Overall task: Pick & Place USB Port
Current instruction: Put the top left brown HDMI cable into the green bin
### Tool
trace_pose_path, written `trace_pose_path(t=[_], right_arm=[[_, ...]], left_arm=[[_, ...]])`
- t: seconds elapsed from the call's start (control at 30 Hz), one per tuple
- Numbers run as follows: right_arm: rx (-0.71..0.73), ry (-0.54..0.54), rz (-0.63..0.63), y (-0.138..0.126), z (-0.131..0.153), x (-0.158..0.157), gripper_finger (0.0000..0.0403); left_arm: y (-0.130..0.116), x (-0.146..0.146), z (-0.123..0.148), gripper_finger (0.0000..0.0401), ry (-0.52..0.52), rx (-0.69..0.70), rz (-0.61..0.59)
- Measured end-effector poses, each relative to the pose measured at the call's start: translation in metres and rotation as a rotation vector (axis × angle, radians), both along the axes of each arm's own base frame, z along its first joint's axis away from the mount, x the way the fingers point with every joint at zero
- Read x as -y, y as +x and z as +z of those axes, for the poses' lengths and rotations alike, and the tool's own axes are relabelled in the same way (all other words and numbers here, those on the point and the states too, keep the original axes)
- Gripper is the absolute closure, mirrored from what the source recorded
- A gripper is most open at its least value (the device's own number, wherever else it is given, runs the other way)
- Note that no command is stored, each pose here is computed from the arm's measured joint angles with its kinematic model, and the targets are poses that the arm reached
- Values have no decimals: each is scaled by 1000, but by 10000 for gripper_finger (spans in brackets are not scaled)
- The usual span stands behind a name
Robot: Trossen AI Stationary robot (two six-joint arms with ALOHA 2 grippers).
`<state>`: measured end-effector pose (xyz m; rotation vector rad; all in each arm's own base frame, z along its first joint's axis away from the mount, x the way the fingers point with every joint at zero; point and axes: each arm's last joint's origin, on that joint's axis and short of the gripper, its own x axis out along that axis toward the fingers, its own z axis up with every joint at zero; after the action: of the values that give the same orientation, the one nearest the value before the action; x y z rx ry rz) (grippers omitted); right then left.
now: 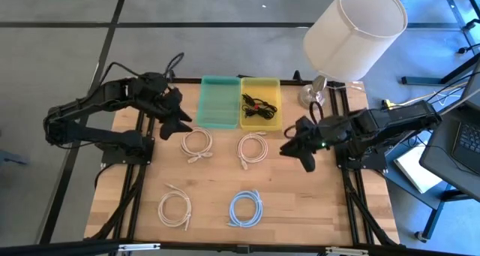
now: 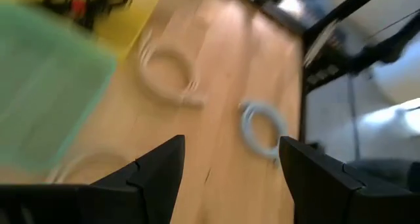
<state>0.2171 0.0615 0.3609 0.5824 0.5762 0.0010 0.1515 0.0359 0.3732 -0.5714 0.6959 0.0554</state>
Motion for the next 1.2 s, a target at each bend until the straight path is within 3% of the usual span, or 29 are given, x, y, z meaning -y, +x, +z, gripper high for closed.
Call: trace_pose_path(t=[0.23,0.33,0.7,0.83,1.0,1.2], right_arm=[[25,-61,-59,-3,1,-9,299],[35,-68,-58,-3,1,-10,299],[76,-97,-43,-1,4,-10,300],[81,-122,-67,-1,4,-9,300],[98,-135,-60,0,6,-9,300],[100,-135,-59,0,6,-9,300]], left_arm=[[-18,7,-54,159,-6,-459,84],[-18,8,-80,159,7,-560,144],[-13,8,-165,159,18,-633,322],[-14,6,-180,159,29,-618,470],[-7,3,-191,159,-61,-508,638],[-8,2,-207,159,-70,-556,748]])
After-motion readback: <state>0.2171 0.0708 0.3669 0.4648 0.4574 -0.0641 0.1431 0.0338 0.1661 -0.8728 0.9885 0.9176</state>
